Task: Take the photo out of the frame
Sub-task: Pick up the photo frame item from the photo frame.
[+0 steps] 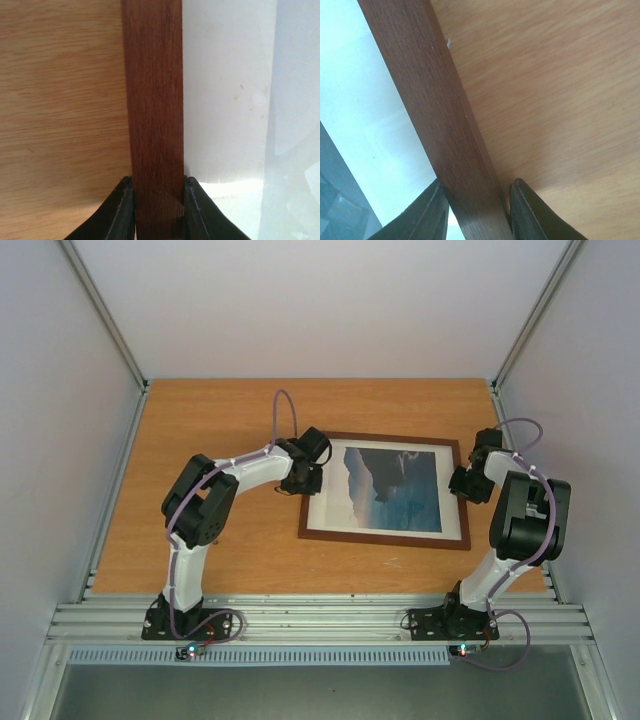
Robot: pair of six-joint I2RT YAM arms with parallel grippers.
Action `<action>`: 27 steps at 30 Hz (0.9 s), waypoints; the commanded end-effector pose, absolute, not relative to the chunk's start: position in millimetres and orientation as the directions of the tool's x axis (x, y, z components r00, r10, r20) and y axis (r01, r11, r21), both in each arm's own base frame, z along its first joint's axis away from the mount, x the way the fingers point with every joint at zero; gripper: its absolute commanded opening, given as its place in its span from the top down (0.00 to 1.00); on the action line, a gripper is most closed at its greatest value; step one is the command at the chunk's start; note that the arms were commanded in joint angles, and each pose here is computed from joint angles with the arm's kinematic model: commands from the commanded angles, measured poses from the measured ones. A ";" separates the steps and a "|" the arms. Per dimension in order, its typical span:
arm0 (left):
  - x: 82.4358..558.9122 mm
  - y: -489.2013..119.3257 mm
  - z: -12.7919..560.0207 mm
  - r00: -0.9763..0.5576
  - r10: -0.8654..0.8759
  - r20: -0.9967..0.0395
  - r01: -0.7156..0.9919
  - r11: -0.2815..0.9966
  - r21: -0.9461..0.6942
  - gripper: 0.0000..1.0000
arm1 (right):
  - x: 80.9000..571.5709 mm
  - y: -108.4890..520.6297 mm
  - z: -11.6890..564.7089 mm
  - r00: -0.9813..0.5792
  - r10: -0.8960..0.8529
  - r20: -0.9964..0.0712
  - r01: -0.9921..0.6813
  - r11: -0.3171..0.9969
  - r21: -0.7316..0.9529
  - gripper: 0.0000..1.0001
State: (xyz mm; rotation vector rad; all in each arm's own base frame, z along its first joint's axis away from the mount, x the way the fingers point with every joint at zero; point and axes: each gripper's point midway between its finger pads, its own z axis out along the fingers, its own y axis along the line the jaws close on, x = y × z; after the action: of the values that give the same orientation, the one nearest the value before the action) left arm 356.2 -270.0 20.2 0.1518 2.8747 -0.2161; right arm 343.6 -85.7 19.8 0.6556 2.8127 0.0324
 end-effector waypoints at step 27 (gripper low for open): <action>358.8 -276.1 79.1 -0.916 0.040 -0.400 0.132 0.969 -0.207 0.92 | 325.4 -99.8 72.1 -0.809 0.483 -0.333 0.508 0.861 0.015 0.83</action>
State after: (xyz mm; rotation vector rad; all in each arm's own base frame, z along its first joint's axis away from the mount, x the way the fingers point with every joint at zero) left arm 358.4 -269.7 54.6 0.1537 2.7705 -0.2250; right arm 315.5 -84.8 52.5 0.6418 2.8180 -0.0514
